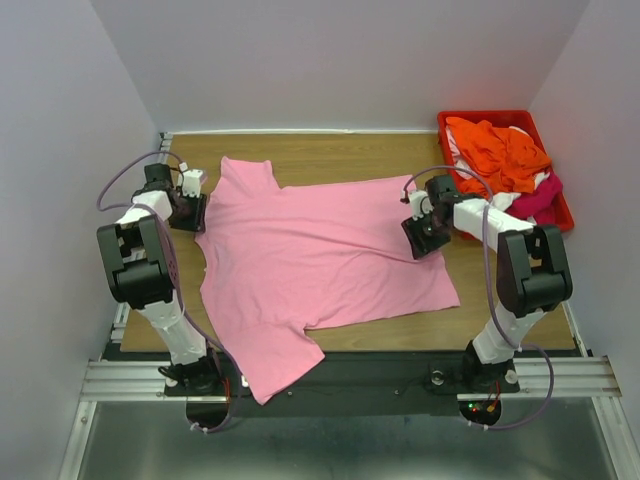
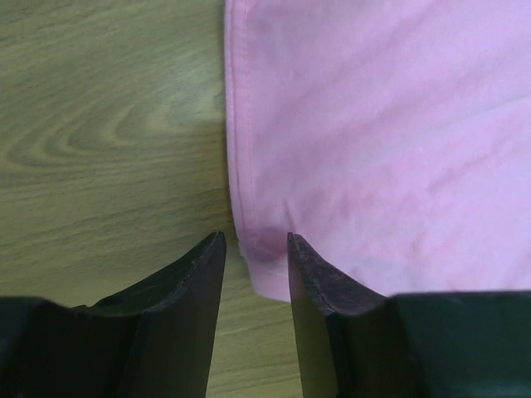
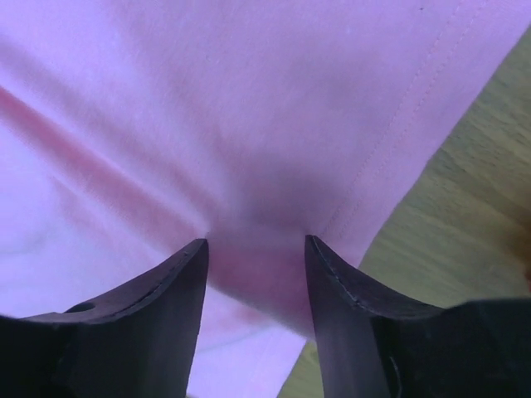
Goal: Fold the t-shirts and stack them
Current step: Flatten the tshirt out
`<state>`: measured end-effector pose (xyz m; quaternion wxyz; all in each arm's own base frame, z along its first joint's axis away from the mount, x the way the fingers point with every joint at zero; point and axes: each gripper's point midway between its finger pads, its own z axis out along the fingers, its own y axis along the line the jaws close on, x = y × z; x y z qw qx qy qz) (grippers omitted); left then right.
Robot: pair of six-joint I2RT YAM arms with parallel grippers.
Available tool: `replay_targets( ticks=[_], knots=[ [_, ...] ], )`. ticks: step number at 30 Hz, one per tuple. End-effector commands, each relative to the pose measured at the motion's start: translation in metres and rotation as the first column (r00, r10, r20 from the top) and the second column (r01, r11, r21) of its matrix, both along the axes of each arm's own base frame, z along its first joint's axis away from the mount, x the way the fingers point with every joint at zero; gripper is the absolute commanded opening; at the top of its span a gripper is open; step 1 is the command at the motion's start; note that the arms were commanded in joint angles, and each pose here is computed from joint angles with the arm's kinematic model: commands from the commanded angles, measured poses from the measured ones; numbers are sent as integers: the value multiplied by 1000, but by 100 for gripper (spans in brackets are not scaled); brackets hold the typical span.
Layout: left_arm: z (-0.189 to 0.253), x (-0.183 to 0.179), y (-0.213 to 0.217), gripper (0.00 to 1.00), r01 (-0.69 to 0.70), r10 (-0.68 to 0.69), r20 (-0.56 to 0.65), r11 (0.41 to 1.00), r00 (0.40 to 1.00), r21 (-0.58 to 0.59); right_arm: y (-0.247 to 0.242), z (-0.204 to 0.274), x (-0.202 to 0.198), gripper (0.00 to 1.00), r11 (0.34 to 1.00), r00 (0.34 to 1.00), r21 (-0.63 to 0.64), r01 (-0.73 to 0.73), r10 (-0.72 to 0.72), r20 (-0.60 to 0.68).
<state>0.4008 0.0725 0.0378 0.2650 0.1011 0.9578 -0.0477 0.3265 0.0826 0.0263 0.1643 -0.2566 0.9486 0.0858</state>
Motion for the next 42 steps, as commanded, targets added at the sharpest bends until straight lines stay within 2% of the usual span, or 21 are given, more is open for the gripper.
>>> replay_targets(
  ticks=[1,4,8,10,11,12,15,18,22,31,36,42],
  knots=[
    [61,26,-10,50,59,-52,141,997,989,-50,15,51,38,57,998,994,54,15,-21,107],
    [82,28,-25,52,112,-93,179,988,979,-103,21,85,67,62,996,979,83,19,-36,200],
    [94,12,-41,53,190,-165,201,976,966,-110,26,105,66,66,994,977,109,-20,-3,213],
    [90,-5,-53,53,251,-230,175,962,957,-109,28,107,48,62,991,984,113,-64,44,174],
    [88,-11,-57,53,276,-259,164,957,952,-90,26,106,36,56,991,986,112,-76,58,153],
    [77,-23,-58,53,276,-264,128,957,956,-93,24,104,27,52,991,989,103,-83,69,133],
    [76,-37,-58,53,284,-276,118,957,954,-60,13,83,-14,39,992,993,59,-114,113,27],
    [74,-47,-56,53,288,-282,113,957,953,-40,-2,72,-43,30,986,986,-18,-163,163,-24],
    [71,-58,-64,52,327,-324,91,945,942,-25,-22,43,-78,28,970,972,-106,-220,208,-110],
    [61,-69,-68,52,336,-337,69,942,939,18,-37,-7,-120,23,919,930,-229,-321,259,-261],
    [60,-68,-66,52,334,-335,66,942,940,26,-35,-20,-157,21,878,876,-237,-415,315,-366],
    [54,-71,-63,52,343,-345,48,938,938,43,-27,0,-179,21,835,814,-196,-515,404,-417]
  ],
)
